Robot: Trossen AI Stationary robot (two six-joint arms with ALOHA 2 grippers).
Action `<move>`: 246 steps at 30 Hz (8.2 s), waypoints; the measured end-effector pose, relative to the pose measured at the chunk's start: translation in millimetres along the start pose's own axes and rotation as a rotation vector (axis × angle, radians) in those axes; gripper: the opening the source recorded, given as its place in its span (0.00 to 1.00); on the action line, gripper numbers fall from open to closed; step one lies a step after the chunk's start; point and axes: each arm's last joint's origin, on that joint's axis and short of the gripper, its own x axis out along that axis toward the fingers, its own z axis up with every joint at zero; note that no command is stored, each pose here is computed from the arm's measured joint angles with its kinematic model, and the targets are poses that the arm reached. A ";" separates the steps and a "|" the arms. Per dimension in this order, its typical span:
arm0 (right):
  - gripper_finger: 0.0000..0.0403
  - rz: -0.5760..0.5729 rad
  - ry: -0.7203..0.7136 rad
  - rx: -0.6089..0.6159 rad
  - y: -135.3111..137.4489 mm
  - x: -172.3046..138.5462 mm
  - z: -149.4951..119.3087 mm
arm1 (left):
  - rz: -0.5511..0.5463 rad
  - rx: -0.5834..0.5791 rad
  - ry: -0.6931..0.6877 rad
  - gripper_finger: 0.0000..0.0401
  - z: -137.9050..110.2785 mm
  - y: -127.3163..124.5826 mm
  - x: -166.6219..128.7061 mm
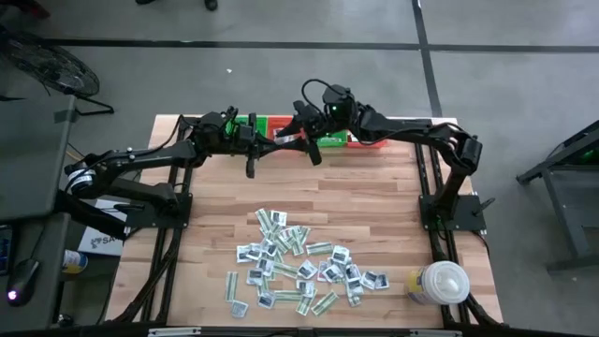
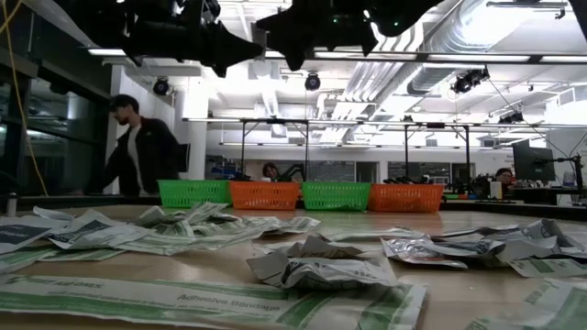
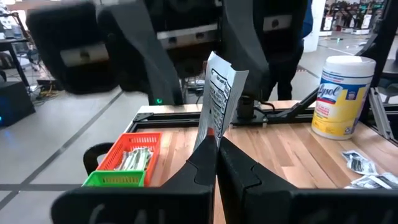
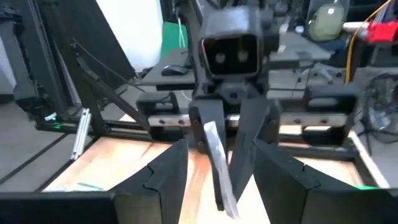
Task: Pick & Place First Aid Supplies
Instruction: Put the orange ointment pack in the right green bin, then put the green bandage pack in the right orange bin
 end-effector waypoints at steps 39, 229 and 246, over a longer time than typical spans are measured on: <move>0.00 -0.202 -0.016 0.019 -15.2 -5.5 -0.9 | 0.054 0.082 0.013 0.31 -0.4 1.4 -0.4; 0.29 -0.603 0.601 0.240 136.1 -172.6 -54.9 | 0.196 -0.378 1.316 0.00 -135.7 -127.1 27.8; 0.29 -0.513 0.467 0.195 133.9 -165.6 -43.7 | 0.297 -0.402 0.835 0.00 -41.9 -112.1 -2.8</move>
